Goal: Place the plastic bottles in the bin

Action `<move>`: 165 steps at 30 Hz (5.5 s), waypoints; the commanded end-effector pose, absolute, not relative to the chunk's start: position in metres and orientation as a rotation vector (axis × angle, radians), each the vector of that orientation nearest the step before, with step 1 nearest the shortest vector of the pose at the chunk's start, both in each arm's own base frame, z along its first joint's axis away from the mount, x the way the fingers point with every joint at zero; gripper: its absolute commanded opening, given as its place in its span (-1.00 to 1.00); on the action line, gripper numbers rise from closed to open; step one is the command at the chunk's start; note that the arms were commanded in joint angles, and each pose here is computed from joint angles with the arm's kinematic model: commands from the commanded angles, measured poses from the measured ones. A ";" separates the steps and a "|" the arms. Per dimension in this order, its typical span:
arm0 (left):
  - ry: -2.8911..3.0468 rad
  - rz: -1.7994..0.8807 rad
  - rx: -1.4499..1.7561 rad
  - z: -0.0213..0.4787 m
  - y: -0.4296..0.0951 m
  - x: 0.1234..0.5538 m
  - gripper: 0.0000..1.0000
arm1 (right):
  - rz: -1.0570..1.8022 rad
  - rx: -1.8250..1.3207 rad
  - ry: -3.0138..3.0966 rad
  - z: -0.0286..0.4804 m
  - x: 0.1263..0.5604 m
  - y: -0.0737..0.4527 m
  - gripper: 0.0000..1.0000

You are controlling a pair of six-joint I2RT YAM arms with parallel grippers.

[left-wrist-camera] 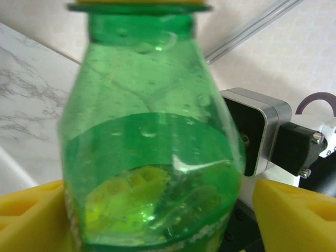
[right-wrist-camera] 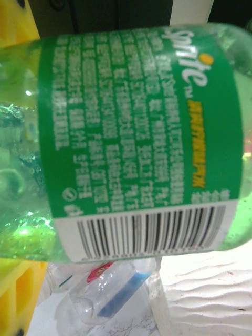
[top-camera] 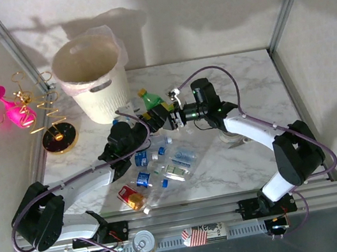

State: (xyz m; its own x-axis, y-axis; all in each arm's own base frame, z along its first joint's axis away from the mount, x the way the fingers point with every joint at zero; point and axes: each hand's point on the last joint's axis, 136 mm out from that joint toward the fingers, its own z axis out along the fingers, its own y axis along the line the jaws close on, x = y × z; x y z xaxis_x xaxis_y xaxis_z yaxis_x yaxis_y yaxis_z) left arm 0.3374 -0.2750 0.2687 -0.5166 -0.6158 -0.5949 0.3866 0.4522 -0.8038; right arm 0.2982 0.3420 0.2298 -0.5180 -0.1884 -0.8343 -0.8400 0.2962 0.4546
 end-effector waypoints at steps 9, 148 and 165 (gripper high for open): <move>1.660 -1.262 -0.190 0.278 -0.275 0.336 0.12 | 1.286 -1.036 1.847 0.239 0.280 0.364 -0.05; 2.590 -0.607 -1.320 0.069 -0.077 0.108 0.87 | 0.437 -0.478 2.333 0.089 0.368 0.272 0.98; 2.665 -0.641 -1.190 0.056 -0.122 0.113 0.86 | 0.383 -0.480 2.352 0.081 0.366 0.264 0.98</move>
State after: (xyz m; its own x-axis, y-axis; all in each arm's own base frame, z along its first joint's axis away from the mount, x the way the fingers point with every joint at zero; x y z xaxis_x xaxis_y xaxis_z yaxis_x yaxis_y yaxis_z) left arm 0.1198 -0.1220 0.0674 -0.8158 -0.5693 -0.1018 -0.4694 0.7546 -0.4585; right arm 0.3675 0.2711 0.0901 -0.6800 -0.2285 -0.6967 -0.4564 0.8755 0.1584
